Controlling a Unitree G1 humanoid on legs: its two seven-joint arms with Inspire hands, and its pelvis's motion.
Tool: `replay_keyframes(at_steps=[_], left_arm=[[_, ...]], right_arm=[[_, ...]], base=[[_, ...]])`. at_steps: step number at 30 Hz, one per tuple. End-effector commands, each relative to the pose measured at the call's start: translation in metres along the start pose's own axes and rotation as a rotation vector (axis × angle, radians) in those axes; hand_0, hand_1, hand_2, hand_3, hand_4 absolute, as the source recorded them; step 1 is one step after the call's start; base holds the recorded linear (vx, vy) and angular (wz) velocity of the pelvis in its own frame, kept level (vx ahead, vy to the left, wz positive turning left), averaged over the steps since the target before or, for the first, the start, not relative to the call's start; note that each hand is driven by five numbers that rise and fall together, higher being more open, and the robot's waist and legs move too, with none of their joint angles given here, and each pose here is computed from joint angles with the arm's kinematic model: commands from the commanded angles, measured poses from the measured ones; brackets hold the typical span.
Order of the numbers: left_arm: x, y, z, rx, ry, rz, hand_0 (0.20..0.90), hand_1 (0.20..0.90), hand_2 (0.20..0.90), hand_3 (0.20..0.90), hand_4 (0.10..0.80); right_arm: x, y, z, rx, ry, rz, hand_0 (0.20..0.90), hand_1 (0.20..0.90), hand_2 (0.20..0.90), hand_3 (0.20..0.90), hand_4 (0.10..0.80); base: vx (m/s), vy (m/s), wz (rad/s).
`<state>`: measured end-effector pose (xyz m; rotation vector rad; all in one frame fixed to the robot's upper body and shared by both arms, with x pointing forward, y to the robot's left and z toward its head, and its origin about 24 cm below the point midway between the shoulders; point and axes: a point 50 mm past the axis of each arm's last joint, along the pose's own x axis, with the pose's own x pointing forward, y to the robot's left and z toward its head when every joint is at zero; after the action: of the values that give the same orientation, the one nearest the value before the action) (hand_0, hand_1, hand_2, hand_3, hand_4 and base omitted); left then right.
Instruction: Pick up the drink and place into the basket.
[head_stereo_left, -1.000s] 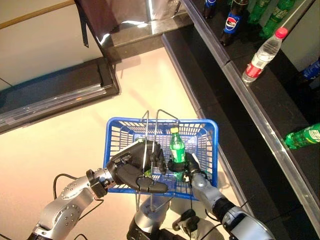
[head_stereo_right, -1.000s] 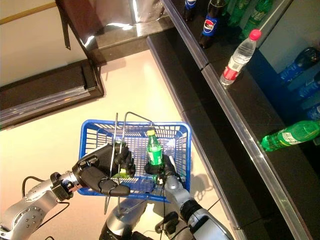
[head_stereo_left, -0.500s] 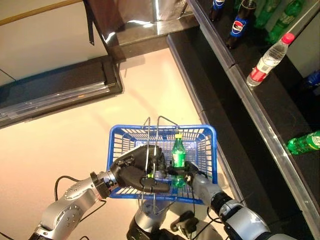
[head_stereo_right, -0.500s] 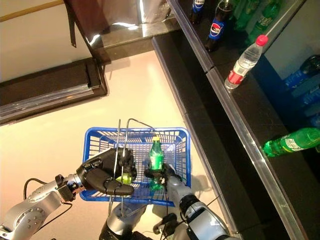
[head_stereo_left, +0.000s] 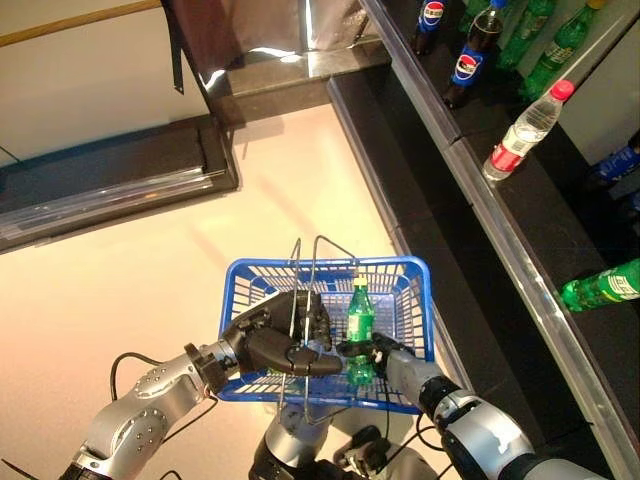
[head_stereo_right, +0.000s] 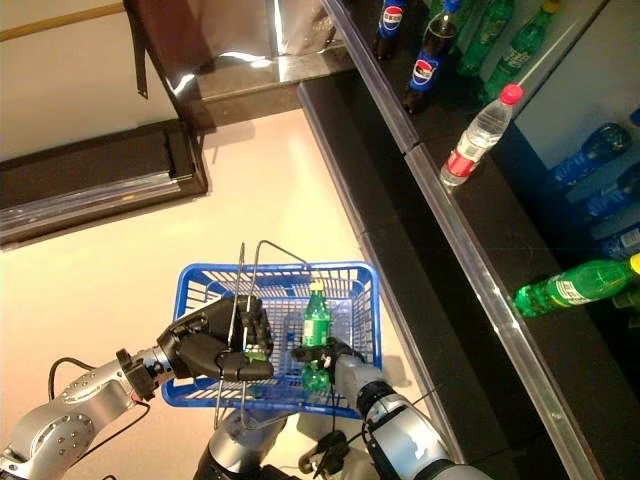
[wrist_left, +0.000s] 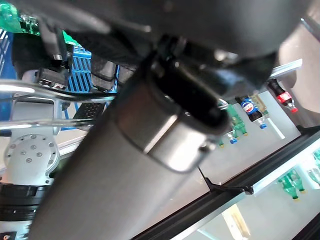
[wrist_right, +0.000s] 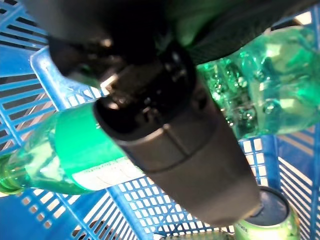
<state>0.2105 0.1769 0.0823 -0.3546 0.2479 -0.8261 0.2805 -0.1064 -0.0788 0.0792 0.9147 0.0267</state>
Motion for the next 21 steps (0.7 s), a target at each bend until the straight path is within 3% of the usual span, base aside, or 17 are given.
replay_keyframes(at_steps=[1,6,15,21], left_arm=[[-0.007,-0.103,0.12,0.287,-0.783,-0.654,0.3,0.3,0.3,0.2,0.1],[-0.008,-0.102,0.119,0.276,-0.788,-0.642,0.3,0.3,0.3,0.2,0.1],[-0.013,-0.094,0.118,0.282,-0.788,-0.592,0.3,0.3,0.3,0.2,0.1],[-0.022,-0.083,0.113,0.311,-0.82,-0.498,0.3,0.3,0.3,0.2,0.1]], right_arm=[[-0.021,-0.109,-0.099,0.019,0.421,-0.43,0.9,0.9,0.9,0.9,0.8],[-0.02,-0.11,-0.099,0.021,0.37,-0.423,0.9,0.9,0.9,0.9,0.8],[-0.009,-0.079,-0.037,-0.001,-0.008,-0.365,0.9,0.9,0.9,0.9,0.8],[-0.036,-0.04,0.014,-0.144,-0.321,-0.334,0.9,0.9,0.9,0.9,0.8]], base=[[0.0,0.0,0.0],[0.0,0.0,0.0],[0.004,-0.021,0.0],[-0.059,-0.007,-0.03]])
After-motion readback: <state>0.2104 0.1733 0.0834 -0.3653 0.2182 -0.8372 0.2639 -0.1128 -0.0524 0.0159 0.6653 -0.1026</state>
